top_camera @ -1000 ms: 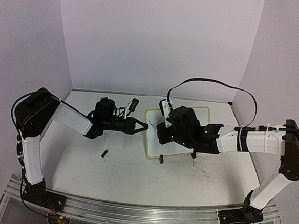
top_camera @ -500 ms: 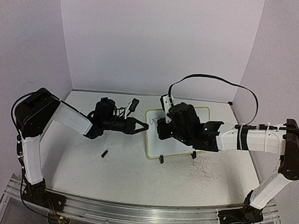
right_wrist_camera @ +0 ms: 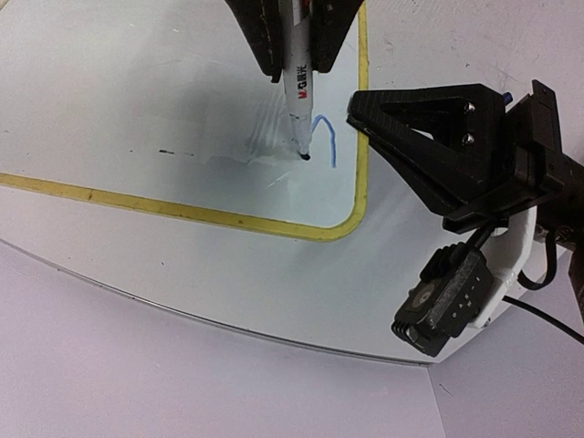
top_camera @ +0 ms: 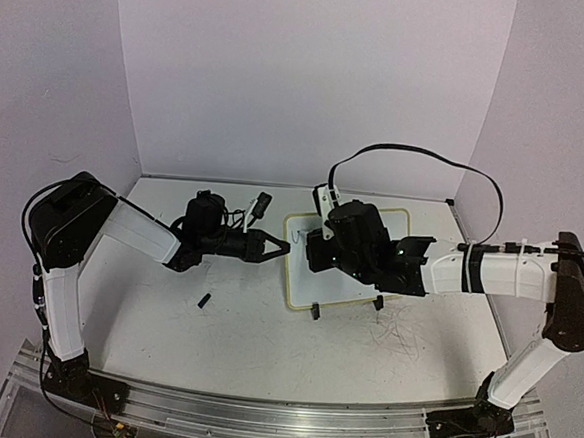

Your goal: Write a sentence on the whiteboard

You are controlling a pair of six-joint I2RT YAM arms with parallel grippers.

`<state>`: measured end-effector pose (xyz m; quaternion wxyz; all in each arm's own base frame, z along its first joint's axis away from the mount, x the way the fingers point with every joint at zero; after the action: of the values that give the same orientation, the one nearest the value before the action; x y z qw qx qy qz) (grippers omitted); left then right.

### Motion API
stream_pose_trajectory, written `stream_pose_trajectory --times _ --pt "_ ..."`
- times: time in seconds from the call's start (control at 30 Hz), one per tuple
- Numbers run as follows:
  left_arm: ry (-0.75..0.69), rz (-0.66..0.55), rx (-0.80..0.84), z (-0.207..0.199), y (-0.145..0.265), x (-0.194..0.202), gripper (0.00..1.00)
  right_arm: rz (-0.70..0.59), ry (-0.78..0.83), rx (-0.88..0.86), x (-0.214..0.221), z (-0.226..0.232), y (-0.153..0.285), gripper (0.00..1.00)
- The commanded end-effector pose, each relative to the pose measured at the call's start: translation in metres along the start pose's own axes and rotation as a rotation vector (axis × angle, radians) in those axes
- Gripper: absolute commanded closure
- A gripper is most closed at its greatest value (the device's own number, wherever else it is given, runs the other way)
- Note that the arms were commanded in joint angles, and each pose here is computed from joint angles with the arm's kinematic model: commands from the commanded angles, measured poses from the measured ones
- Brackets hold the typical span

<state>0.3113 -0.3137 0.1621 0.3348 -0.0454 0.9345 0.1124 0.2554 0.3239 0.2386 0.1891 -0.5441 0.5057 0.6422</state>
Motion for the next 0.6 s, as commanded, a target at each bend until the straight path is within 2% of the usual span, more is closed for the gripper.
stream_pose_trajectory --times 0.0,0.57 --pt "-0.029 -0.014 0.046 -0.021 0.005 -0.006 1.00 -0.030 -0.019 0.034 -0.012 -0.001 -0.003 1.00" --pt "-0.033 -0.018 0.047 -0.022 0.005 -0.008 1.00 0.020 -0.037 0.011 0.009 -0.006 0.007 1.00"
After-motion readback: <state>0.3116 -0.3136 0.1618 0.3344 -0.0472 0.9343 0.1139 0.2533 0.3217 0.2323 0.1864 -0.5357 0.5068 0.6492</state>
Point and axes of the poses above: each gripper's point midway between its finger pads, its own y axis back along the fingers, its own z axis along the line the jaws close on, x = y × z, the point moved 9 cm from there along y, back along the fingers, and after that the axes turned 9 degrees about y, right-handed, at the moved point
